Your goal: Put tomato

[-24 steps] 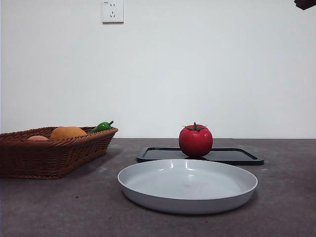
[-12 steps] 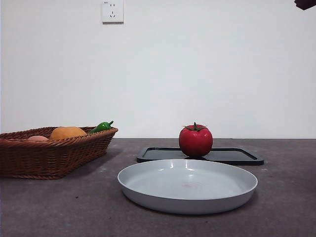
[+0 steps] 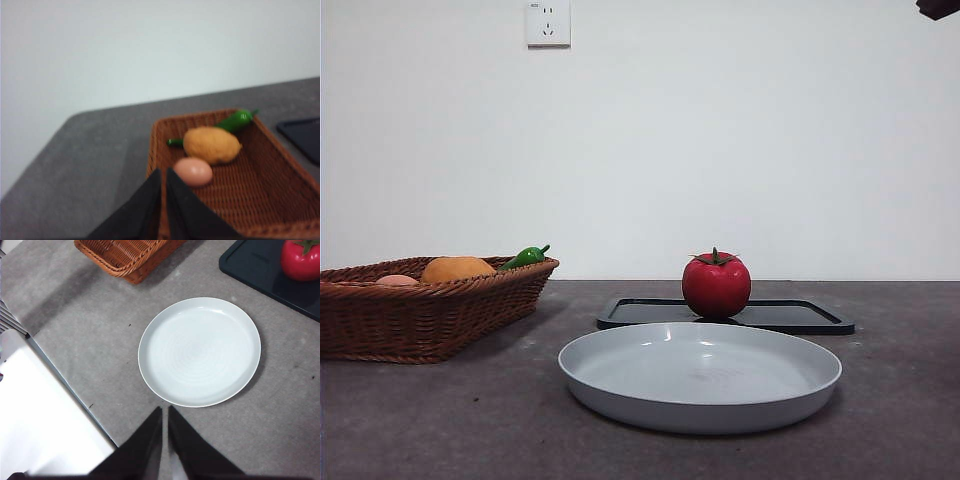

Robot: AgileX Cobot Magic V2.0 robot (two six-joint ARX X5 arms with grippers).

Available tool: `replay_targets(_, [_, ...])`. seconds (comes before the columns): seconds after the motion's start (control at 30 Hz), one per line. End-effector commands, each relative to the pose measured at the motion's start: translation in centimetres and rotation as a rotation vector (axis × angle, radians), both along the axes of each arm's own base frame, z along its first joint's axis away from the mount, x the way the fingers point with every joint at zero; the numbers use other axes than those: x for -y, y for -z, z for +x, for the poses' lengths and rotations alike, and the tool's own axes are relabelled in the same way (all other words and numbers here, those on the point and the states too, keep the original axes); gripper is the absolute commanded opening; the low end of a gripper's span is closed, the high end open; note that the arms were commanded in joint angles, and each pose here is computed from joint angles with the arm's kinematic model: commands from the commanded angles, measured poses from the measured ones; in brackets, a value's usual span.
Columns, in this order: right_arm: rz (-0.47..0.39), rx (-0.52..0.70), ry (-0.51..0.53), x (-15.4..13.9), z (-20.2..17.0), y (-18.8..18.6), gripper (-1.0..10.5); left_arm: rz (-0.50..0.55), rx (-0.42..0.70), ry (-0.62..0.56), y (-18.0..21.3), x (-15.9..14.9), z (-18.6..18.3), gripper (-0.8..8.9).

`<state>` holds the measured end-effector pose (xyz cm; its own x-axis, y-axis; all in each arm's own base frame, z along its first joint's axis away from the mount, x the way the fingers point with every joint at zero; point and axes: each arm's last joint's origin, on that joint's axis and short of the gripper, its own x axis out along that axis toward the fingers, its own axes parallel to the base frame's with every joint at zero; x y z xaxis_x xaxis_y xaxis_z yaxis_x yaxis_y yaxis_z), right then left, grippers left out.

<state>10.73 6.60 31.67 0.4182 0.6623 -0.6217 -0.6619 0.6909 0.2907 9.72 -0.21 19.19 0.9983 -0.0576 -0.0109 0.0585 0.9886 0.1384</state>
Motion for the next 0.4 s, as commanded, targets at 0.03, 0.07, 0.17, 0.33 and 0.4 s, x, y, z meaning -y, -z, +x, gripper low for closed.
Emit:
replay_targets(0.03, [0.009, 0.003, 0.000, -0.1, 0.0, -0.2, 0.1, -0.018, -0.019, -0.006, 1.0, 0.0, 0.0, 0.16])
replay_targets(0.07, [0.009, 0.003, 0.000, -0.1, 0.0, -0.2, 0.1, -0.018, -0.030, -0.006, 1.4, 0.0, 0.0, 0.16])
replay_targets(0.17, [0.009, 0.003, 0.000, -0.1, 0.0, -0.2, 0.1, -0.021, -0.062, -0.007, 2.4, 0.0, -0.1, 0.16])
replay_targets(0.33, [0.009, 0.003, 0.001, -0.1, 0.0, -0.2, 0.1, -0.020, -0.131, -0.007, 3.6, 0.0, -0.2, 0.16])
replay_targets(0.4, [0.009, 0.003, 0.000, -0.1, 0.0, -0.2, 0.1, -0.024, -0.153, -0.007, 3.9, 0.0, -0.2, 0.16])
